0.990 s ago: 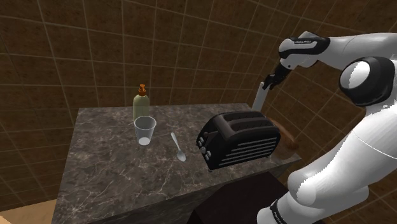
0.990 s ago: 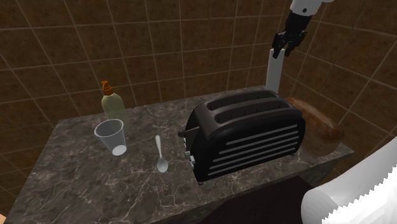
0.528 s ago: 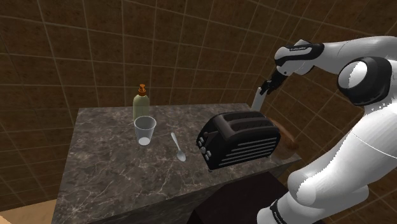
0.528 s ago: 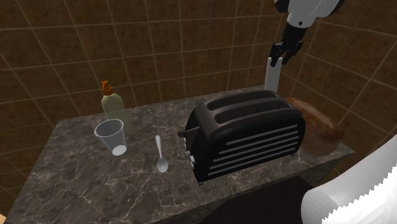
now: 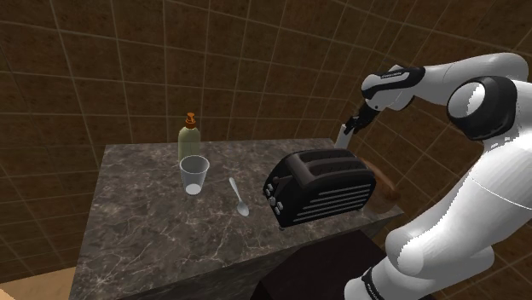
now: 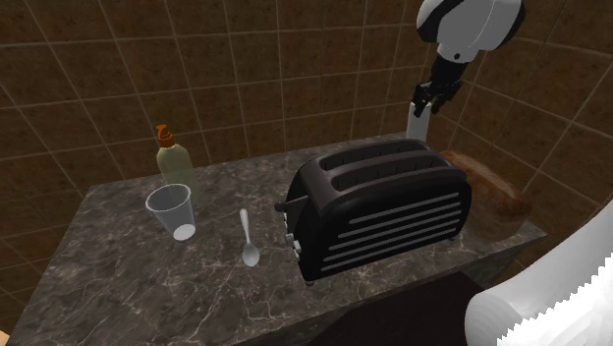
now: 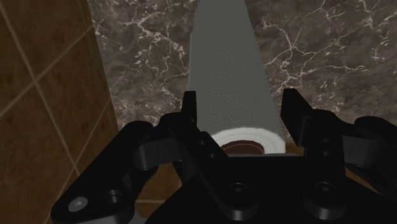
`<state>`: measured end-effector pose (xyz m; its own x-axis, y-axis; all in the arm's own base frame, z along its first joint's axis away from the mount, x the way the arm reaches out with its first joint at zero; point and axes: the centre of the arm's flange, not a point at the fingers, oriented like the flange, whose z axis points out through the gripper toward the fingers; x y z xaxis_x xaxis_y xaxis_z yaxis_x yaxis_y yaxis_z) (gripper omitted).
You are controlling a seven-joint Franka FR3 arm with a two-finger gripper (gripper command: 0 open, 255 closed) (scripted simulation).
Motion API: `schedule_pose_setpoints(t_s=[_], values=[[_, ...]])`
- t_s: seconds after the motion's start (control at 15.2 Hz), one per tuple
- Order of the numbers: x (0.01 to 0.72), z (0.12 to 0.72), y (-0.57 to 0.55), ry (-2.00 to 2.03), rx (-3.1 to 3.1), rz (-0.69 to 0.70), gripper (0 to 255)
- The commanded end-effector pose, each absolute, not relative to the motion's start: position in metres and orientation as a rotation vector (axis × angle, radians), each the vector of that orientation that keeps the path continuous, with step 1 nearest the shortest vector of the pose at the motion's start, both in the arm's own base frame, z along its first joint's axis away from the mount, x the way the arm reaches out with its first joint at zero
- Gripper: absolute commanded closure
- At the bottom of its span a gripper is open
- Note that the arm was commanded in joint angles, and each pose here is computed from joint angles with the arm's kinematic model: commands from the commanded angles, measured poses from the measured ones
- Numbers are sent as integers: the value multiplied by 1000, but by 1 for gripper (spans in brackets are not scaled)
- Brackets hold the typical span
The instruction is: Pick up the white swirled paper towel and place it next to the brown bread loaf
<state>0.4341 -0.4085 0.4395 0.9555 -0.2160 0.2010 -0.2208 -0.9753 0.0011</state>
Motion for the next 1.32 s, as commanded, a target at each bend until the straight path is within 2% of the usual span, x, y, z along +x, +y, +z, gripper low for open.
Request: schedule_pose_setpoints(t_s=[0.0, 0.53, 0.59, 0.92, 1.25], values=[[435, 430, -409, -344, 3083, 314, 255], [435, 425, -409, -344, 3083, 314, 255], [434, 425, -409, -344, 3083, 314, 0], [434, 425, -409, -344, 3083, 314, 0], [425, 474, -407, -344, 3083, 314, 0]])
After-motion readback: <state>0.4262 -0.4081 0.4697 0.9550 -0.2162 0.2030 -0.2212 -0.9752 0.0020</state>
